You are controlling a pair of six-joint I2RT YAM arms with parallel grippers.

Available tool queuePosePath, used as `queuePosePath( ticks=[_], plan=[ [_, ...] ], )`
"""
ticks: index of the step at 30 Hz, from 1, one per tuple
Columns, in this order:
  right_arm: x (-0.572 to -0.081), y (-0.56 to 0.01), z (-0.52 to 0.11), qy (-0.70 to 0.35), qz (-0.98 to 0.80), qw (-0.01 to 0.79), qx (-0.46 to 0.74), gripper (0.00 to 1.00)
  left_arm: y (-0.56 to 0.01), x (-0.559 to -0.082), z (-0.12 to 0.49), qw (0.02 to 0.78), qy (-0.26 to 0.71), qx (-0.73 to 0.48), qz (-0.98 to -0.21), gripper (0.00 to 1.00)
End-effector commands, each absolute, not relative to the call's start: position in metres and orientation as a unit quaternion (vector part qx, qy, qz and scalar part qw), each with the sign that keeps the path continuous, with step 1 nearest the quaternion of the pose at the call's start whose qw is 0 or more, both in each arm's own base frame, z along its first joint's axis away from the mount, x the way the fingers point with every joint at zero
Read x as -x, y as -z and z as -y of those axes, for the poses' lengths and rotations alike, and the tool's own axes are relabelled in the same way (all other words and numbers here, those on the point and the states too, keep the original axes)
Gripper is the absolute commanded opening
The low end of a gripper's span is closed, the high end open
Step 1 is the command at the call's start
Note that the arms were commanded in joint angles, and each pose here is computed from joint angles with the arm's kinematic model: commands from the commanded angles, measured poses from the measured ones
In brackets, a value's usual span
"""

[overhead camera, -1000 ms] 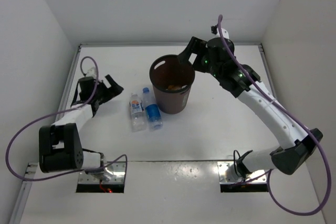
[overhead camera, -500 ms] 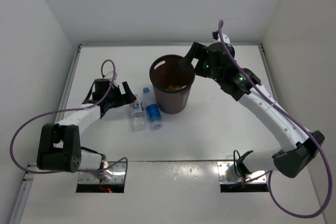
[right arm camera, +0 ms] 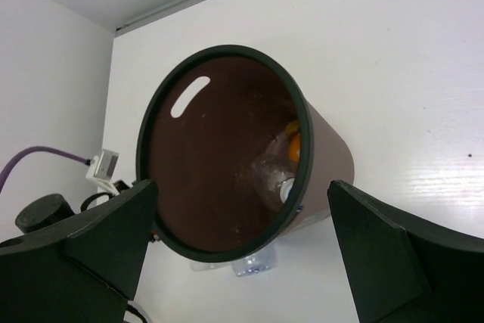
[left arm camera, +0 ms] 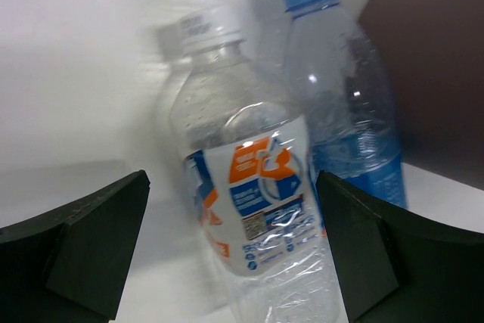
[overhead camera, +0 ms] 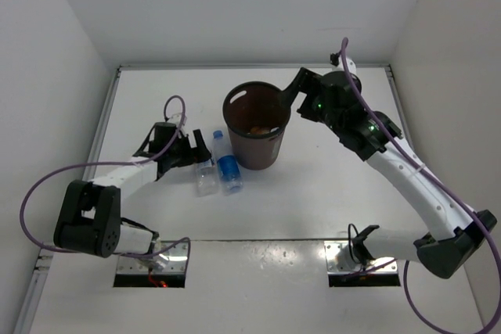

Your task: Put the plastic bottles in the bin

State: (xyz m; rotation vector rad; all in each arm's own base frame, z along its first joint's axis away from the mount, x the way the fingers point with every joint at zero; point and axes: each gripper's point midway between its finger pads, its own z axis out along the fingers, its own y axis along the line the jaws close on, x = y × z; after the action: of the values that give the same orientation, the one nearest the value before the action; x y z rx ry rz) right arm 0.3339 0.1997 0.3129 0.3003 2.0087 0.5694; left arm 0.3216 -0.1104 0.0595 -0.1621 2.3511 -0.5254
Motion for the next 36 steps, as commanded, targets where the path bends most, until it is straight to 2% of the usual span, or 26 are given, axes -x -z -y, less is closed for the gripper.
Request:
queuePosePath(
  ticks=[1, 4, 7, 14, 18, 19, 21, 22, 24, 27, 30, 36],
  plan=[
    [-0.333, -0.317, -0.189, -0.229, -0.820, 0.504, -0.144, 0.95, -0.047, -0.314, 0.102, 0.344, 0.178, 0.086, -0.918, 1.00],
    [-0.333, -0.317, -0.189, -0.229, -0.820, 0.504, -0.144, 0.95, -0.037, -0.304, 0.101, 0.332, 0.177, 0.094, -0.922, 0.96],
    [-0.330, -0.318, -0.188, -0.231, -0.820, 0.503, -0.148, 0.95, -0.024, -0.290, 0.104, 0.310, 0.180, 0.107, -0.927, 0.96],
    [-0.326, -0.310, -0.181, -0.219, -0.824, 0.501, -0.152, 0.95, -0.023, -0.291, 0.107, 0.307, 0.177, 0.120, -0.927, 0.96],
    [-0.326, -0.310, -0.176, -0.214, -0.822, 0.504, -0.158, 0.96, -0.023, -0.293, 0.103, 0.312, 0.166, 0.129, -0.927, 0.85],
    [-0.325, -0.308, -0.175, -0.211, -0.824, 0.501, -0.158, 0.96, -0.025, -0.296, 0.100, 0.314, 0.159, 0.132, -0.927, 0.74],
    [-0.328, -0.308, -0.176, -0.211, -0.824, 0.501, -0.158, 0.96, -0.027, -0.299, 0.091, 0.318, 0.132, 0.137, -0.929, 0.62],
    [-0.328, -0.308, -0.176, -0.211, -0.824, 0.501, -0.158, 0.96, -0.037, -0.311, 0.084, 0.338, 0.110, 0.139, -0.924, 0.53],
    [-0.328, -0.308, -0.176, -0.211, -0.824, 0.501, -0.158, 0.96, -0.047, -0.320, 0.075, 0.353, 0.085, 0.138, -0.922, 0.49],
    [-0.328, -0.308, -0.176, -0.211, -0.824, 0.501, -0.158, 0.96, -0.083, -0.349, 0.060, 0.402, 0.039, 0.136, -0.905, 0.37],
    [-0.328, -0.308, -0.176, -0.211, -0.824, 0.501, -0.158, 0.98, -0.125, -0.377, 0.053, 0.452, 0.028, 0.143, -0.880, 0.32],
    [-0.331, -0.301, -0.173, -0.203, -0.824, 0.502, -0.164, 0.98, -0.149, -0.392, 0.061, 0.477, 0.061, 0.149, -0.864, 0.31]
  ],
)
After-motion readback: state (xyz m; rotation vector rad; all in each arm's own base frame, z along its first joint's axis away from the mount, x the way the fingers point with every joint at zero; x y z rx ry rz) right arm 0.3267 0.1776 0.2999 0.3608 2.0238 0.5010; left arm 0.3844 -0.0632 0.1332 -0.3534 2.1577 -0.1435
